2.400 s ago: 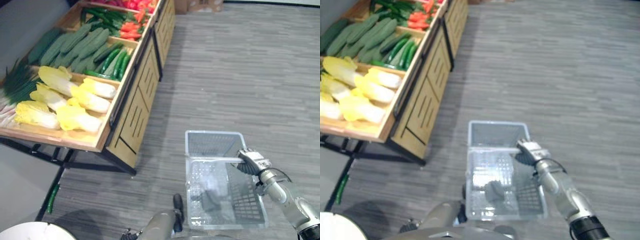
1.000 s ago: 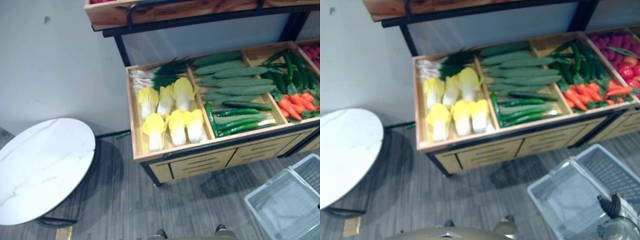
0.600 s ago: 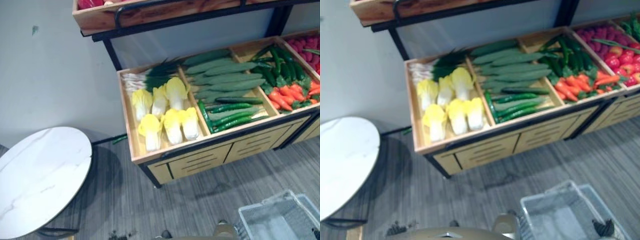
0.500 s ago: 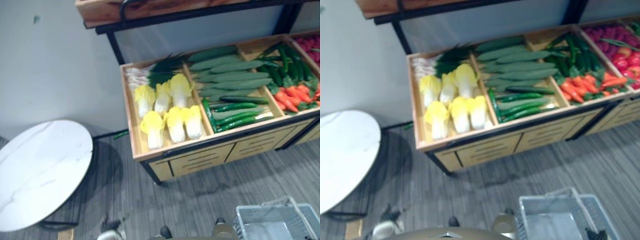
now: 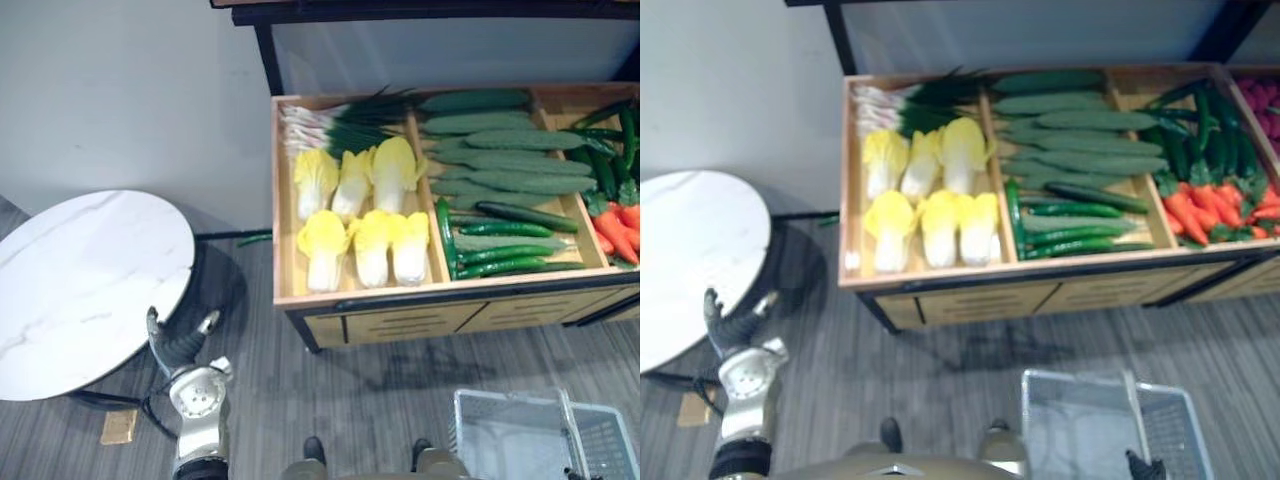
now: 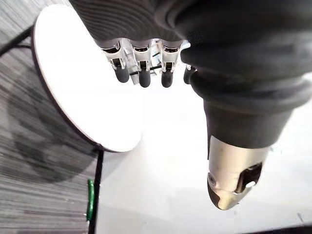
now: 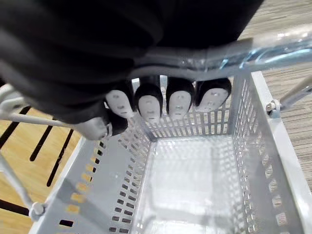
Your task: Pick vegetable in the basket
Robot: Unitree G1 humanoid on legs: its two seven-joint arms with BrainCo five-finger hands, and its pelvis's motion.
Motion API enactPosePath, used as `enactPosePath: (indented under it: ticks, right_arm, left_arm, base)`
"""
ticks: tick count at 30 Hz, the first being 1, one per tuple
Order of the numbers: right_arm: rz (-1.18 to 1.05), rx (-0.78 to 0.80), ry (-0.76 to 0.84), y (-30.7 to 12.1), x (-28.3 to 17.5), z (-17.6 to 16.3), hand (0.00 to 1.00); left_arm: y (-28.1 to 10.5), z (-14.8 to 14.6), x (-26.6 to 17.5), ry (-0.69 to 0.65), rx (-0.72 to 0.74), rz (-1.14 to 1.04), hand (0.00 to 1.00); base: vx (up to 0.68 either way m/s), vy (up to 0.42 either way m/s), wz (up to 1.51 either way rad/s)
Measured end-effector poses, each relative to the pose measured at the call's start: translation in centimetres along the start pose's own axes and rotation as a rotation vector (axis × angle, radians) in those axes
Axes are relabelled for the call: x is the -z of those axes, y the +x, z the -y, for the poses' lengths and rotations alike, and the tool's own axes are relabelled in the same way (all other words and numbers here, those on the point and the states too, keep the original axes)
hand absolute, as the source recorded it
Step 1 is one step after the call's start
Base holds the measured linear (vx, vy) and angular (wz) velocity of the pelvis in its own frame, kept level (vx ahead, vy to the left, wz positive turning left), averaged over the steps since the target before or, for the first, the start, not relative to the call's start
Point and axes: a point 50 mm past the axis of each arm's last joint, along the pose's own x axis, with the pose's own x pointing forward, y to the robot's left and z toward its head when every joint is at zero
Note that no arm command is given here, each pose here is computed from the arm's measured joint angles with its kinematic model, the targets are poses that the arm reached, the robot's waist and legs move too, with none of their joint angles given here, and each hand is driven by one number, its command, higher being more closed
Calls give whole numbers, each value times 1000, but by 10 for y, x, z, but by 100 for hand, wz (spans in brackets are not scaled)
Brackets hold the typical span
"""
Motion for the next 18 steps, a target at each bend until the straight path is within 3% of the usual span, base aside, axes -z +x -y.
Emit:
enactPosePath:
  ticks: [8, 18]
  right_arm:
    - [51, -34, -51, -1, -10, -8, 100]
    - [91, -52, -85, 0, -19, -13, 100]
  left_arm:
    - [-1, 19, -40, -14, 3, 178, 0]
    - [-3, 37, -30, 0, 35, 106, 0]
  base:
    - [-56, -16, -17]
    - [13, 2, -16]
